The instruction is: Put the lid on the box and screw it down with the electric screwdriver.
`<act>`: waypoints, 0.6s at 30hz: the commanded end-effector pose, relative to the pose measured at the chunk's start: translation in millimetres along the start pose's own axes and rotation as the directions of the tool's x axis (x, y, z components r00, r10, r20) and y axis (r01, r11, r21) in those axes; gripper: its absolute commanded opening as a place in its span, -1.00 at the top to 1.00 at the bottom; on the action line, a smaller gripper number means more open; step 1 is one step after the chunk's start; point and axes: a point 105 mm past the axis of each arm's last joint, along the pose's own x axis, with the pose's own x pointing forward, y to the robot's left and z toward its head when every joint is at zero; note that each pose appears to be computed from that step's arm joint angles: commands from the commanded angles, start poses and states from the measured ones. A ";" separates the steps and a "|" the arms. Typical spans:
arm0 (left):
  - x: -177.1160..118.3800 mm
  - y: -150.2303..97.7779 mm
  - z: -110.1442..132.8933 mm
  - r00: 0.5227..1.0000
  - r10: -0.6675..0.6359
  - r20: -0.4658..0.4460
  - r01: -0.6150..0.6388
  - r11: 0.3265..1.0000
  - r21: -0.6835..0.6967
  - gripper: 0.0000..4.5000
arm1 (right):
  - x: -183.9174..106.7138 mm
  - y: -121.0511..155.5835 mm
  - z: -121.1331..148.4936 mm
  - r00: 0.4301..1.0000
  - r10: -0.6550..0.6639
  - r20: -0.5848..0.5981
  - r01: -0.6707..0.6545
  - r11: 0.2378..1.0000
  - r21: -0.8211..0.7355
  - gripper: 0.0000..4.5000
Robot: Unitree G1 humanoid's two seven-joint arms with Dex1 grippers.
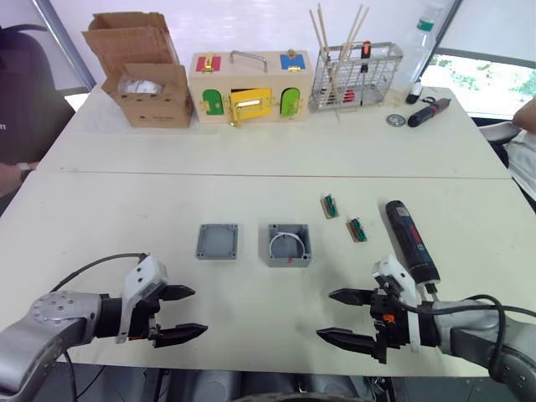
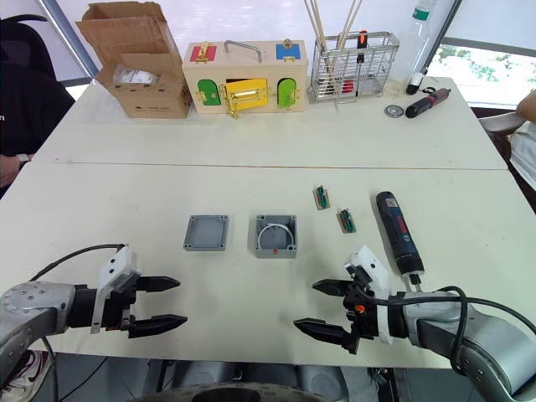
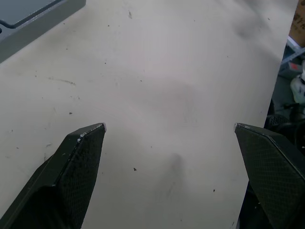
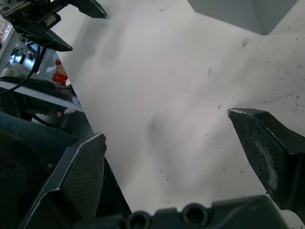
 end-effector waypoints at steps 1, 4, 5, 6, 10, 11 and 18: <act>1.7 -2.2 4.4 1.000 -0.017 0.011 0.017 0.999 0.029 -0.97 | -0.4 4.7 5.8 1.000 0.004 0.013 -0.004 0.999 -0.044 -1.00; 2.3 -1.1 5.5 1.000 -0.015 0.013 0.014 0.999 0.038 -0.97 | -0.6 2.0 6.1 1.000 -0.015 0.011 0.016 0.998 -0.063 -1.00; 2.3 -0.9 5.7 1.000 -0.014 0.013 0.014 0.999 0.040 -0.97 | -0.5 1.7 6.1 1.000 -0.016 0.011 0.017 0.998 -0.066 -1.00; 2.2 -0.8 5.6 1.000 -0.013 0.012 0.013 0.999 0.041 -0.97 | -0.4 2.0 6.0 1.000 -0.015 0.012 0.016 0.998 -0.067 -1.00; 1.6 -0.1 4.8 1.000 -0.003 0.006 0.002 0.999 0.039 -0.97 | 0.3 2.1 8.0 0.999 -0.012 0.030 0.015 0.997 -0.074 -1.00; 1.2 0.1 5.4 1.000 -0.002 0.009 0.001 0.999 0.039 -0.97 | 0.1 1.3 9.7 0.999 -0.015 0.041 0.018 0.997 -0.077 -1.00; -4.7 17.0 26.3 0.994 0.104 0.039 -0.106 0.993 0.061 -0.97 | -9.2 -11.3 19.6 0.996 -0.075 0.047 0.080 0.989 -0.122 -1.00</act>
